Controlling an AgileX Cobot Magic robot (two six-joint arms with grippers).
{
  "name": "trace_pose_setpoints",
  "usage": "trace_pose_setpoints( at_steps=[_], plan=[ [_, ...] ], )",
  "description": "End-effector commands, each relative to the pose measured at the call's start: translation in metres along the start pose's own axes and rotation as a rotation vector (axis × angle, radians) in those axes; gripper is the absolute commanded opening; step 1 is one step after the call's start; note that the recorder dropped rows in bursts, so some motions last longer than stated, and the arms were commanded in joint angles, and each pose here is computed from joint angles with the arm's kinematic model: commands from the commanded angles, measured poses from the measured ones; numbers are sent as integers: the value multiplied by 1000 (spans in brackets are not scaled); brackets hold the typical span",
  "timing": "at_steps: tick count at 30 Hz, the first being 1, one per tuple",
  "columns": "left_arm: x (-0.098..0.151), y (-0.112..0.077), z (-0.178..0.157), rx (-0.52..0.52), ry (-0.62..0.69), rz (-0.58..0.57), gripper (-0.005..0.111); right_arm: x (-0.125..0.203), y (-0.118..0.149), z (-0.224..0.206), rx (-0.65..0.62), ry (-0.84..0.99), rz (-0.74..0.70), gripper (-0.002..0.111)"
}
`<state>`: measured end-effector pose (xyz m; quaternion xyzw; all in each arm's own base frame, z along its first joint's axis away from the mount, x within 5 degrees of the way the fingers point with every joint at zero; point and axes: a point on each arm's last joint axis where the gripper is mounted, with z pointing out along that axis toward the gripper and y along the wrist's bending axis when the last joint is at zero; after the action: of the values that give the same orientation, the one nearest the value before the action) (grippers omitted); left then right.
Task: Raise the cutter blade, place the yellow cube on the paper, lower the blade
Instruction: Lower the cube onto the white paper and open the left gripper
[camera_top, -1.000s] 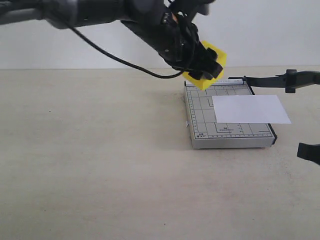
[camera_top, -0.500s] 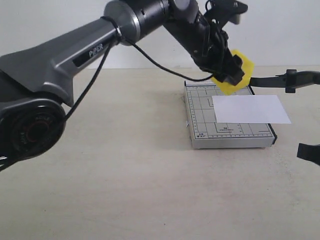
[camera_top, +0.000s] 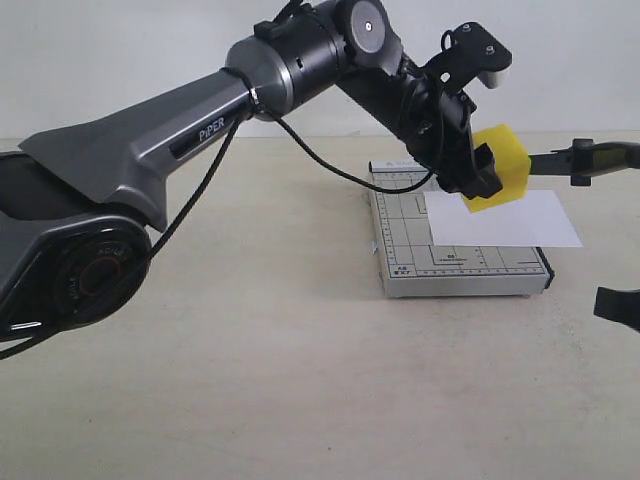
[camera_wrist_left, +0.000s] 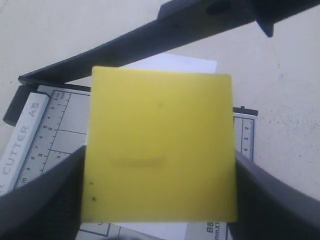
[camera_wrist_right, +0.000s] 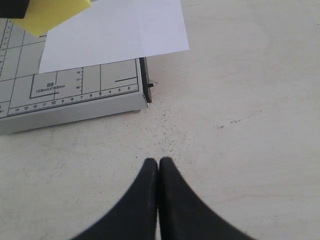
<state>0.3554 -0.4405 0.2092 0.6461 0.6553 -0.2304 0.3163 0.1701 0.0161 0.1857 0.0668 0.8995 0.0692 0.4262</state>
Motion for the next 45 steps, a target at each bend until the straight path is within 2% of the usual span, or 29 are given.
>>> trace_pose_setpoints(
  at_steps=[1, 12, 30, 32, 41, 45],
  plan=[
    [3, -2, 9, 7, -9, 51, 4, -2, 0, -1, -3, -12, 7, 0],
    [20, -3, 30, 27, 22, 44, 4, -1, 1, -1, -5, 2, 12, 0],
    [16, 2, 30, -33, -27, 56, 6, -1, 1, -1, -5, 2, 12, 0],
    [17, 2, 31, -30, -24, 55, 12, -1, 1, -1, -5, 2, 12, 0],
    [21, 2, 38, -20, -31, 35, 56, -1, 1, -1, -5, 2, 12, 0],
    [18, 3, 38, -50, -54, 30, 74, -1, 1, -1, -6, 7, 12, 0]
  ],
)
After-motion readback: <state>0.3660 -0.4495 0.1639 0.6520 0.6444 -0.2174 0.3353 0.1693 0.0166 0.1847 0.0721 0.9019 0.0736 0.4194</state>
